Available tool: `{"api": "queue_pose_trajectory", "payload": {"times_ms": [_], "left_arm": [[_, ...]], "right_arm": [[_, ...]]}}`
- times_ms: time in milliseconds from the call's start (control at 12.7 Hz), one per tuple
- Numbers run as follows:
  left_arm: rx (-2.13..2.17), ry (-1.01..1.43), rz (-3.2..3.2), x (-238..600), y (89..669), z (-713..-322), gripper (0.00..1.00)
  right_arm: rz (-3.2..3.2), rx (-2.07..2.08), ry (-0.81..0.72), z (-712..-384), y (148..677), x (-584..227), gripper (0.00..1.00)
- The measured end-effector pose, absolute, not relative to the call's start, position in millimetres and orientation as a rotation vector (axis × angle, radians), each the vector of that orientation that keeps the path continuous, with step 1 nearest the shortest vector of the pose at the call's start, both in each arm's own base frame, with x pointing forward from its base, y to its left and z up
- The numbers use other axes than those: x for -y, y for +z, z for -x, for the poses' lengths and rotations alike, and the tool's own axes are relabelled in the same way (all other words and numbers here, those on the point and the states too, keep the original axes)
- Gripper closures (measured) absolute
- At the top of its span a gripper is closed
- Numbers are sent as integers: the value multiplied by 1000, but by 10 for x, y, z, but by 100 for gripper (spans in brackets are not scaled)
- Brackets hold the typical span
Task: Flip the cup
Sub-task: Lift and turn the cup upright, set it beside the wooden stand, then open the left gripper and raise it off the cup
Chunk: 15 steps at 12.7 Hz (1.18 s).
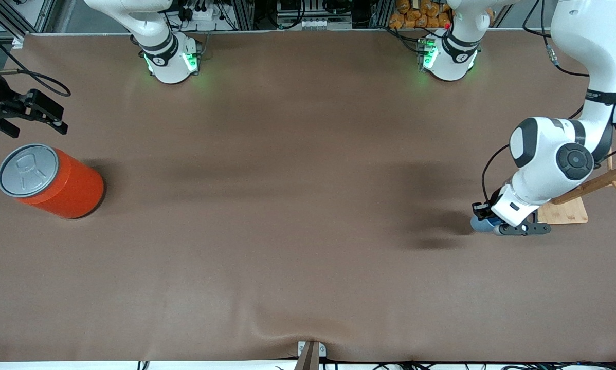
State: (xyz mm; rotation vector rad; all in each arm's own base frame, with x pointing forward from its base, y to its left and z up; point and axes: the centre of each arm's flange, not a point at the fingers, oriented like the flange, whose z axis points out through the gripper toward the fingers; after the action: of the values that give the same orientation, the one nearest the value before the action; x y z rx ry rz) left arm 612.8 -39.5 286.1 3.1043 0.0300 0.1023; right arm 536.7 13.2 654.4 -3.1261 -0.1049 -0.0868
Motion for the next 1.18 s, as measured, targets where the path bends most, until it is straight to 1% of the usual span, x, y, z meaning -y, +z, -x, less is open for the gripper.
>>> {"api": "queue_pose_trajectory", "payload": {"times_ms": [237,316,395,553,711,868,947,1026,1184], "left_arm": [[-32,88,-3104,399,2776,-6088,95],[-32,87,-3103,399,2771,-6088,90],[-34,89,-3103,399,2775,-6091,80],[-37,116,-3102,393,2857,-6146,57],[-40,122,-3108,379,3114,-6241,34],[-48,84,-3127,346,3676,-6363,12],[-56,76,-3136,324,4057,-6415,3],[-63,65,-3145,304,4442,-6435,0],[-69,40,-3157,305,5119,-6381,0]], "right_arm": [[3126,106,-86,-5367,6543,-132,0],[3126,106,-83,-5365,6540,-131,0],[3126,104,-75,-5363,6533,-127,0],[3127,98,-33,-5356,6486,-105,0],[3126,99,31,-5338,6423,-104,0],[3125,100,49,-5331,6408,-106,0],[3125,100,49,-5331,6408,-106,0],[3126,99,49,-5331,6409,-104,0],[3127,97,45,-5332,6418,-95,0]]}}
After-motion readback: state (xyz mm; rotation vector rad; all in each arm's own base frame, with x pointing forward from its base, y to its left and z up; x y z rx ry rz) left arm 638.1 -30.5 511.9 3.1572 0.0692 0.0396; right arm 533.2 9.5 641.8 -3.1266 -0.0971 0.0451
